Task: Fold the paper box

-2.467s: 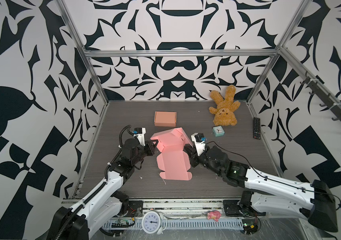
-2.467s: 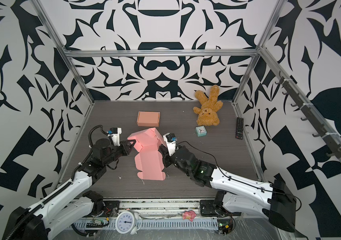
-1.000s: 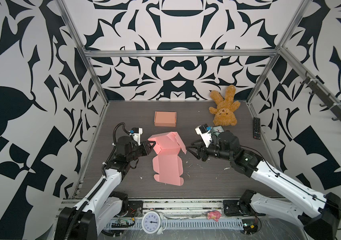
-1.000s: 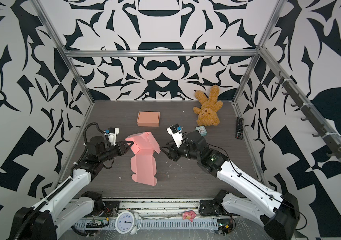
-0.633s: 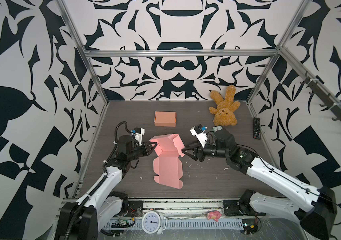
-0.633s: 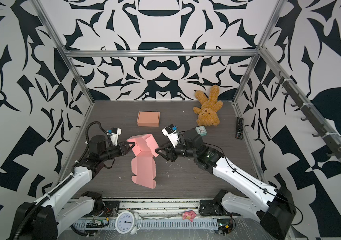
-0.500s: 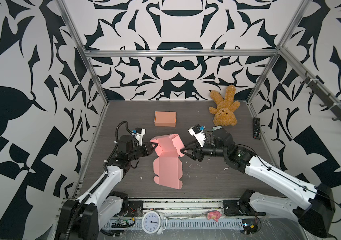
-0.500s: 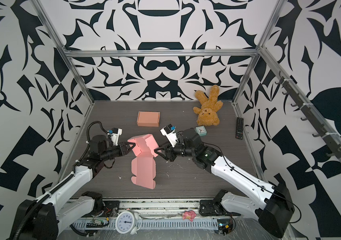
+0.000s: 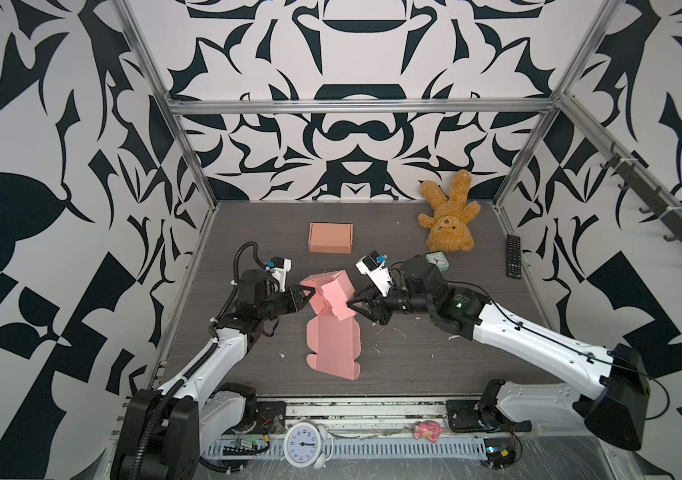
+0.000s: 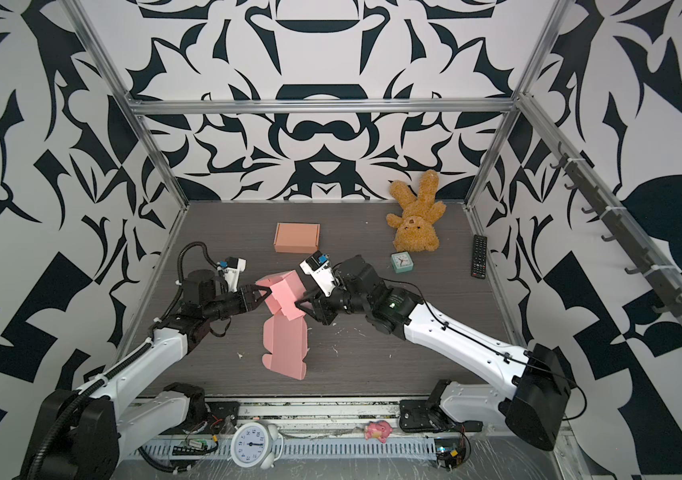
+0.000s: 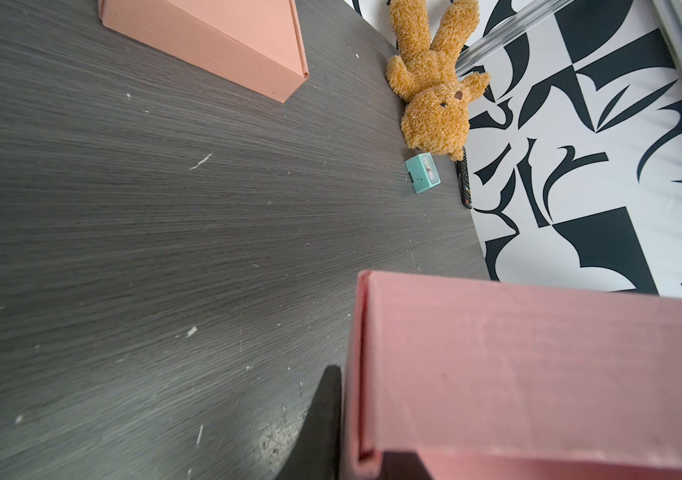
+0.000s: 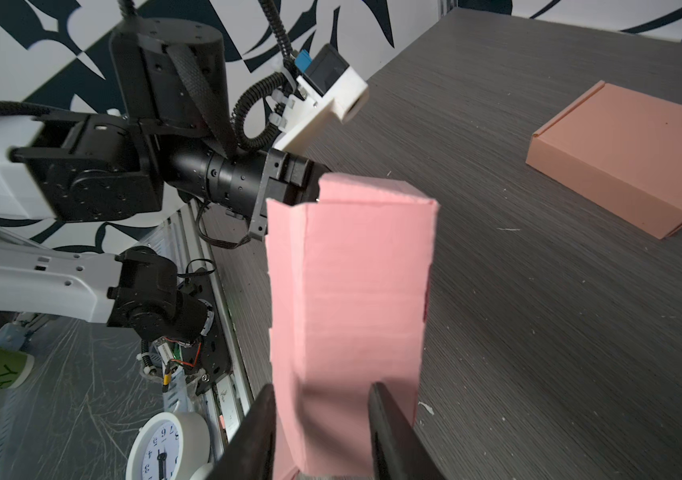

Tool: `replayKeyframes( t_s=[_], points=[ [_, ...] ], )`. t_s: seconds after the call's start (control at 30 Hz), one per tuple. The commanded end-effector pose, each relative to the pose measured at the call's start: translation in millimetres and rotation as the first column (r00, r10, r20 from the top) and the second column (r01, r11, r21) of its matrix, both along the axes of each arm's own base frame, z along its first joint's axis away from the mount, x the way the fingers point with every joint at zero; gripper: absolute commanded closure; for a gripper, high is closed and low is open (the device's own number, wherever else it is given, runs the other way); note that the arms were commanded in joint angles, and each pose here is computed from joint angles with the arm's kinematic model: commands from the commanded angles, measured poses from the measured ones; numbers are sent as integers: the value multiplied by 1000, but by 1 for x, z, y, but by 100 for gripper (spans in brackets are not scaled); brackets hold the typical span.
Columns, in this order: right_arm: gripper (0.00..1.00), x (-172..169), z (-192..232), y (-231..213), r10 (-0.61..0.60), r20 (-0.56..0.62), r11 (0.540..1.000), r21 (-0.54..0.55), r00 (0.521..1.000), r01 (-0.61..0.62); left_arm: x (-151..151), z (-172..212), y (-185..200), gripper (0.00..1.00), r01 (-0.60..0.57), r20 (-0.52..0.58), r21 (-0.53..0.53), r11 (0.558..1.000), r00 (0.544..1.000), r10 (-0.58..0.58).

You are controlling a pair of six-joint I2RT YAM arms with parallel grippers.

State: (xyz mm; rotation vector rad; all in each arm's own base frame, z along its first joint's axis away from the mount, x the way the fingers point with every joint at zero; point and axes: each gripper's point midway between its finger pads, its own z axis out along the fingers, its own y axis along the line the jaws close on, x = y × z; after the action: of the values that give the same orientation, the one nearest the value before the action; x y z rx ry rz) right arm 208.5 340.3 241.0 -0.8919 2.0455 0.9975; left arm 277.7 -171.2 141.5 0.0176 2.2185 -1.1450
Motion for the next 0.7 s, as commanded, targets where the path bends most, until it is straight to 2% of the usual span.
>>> replayKeyframes(
  t_s=[0.0,0.2,0.5,0.67],
  points=[
    [58,19,2,-7,-107,69,990,-80,992,112,2,-5,2,85,-4,-1,14,1000,1000,4],
    [56,33,-10,-11,-212,108,959,-169,971,228,6,-9,6,85,-35,-6,42,999,999,35],
    [56,39,-8,-2,-255,198,923,-242,946,300,4,-5,7,85,-93,13,58,994,996,93],
    [57,47,-5,-3,-292,303,870,-310,907,383,0,-1,2,86,-105,19,59,993,994,104]
  ],
)
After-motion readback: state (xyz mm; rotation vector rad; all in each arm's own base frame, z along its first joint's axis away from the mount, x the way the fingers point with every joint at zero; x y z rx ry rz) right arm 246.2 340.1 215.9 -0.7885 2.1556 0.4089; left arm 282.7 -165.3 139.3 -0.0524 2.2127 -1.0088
